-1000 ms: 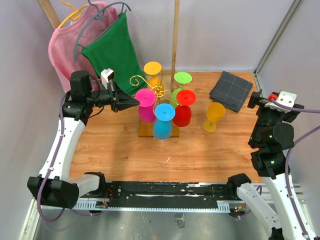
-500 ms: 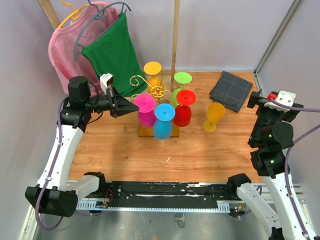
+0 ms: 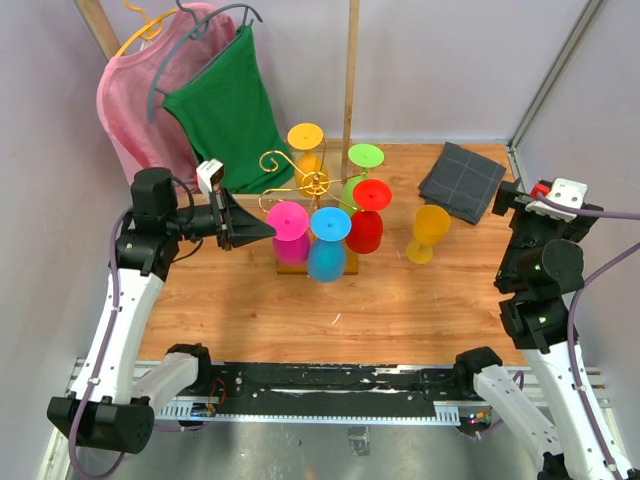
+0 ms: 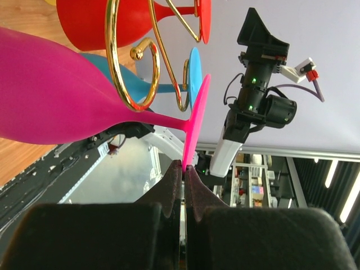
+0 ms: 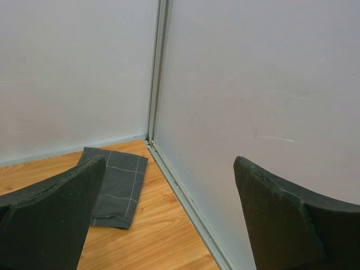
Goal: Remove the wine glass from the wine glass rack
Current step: Pick up the wine glass from the wine rack.
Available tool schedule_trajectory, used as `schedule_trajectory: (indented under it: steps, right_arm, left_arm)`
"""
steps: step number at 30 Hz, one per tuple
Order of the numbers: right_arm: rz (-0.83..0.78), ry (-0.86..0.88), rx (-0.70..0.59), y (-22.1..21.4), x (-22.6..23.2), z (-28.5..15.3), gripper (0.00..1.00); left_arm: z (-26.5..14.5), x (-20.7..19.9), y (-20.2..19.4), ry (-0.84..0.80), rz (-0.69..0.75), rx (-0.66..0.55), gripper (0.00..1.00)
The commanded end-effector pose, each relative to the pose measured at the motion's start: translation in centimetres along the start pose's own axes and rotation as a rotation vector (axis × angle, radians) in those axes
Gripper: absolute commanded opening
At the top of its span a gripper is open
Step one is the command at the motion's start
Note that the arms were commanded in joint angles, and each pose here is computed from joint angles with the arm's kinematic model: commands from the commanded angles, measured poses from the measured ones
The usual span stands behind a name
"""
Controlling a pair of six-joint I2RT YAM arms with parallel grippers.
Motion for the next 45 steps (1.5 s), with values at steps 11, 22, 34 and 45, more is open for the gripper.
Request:
schedule_trajectory:
  steps: [11, 22, 34, 45]
  right_arm:
    - [0.026, -0.021, -0.02, 0.8, -0.1, 0.6, 0.99]
    - [0.024, -0.014, -0.028, 1.1, 0.2, 1.2, 0.99]
    - [0.026, -0.015, -0.037, 1.5, 0.4, 1.6, 0.99]
    - [0.026, -0.012, -0.045, 1.8, 0.5, 1.9, 0.98]
  left_arm:
    - [-2.7, 1.4, -1.3, -0.004, -0.01, -0.031, 0.0]
    - [-4.4, 0.8, -1.7, -0.031, 0.042, -0.105, 0.0]
    - [-5.5, -0.7, -0.6, -0.056, 0.069, -0.185, 0.0]
    - [-6.9, -0.8, 1.6, -0.068, 0.106, -0.258, 0.0]
Point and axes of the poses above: each gripper's point midway between its finger pads, its own z axis out along the fingers, its own x axis along the line the jaws close on, y = z × x, the point moved 10 cm from there along -z, back along the fingers, and after that the axes turned 14 degrees about -z, right-handed, at the moved point
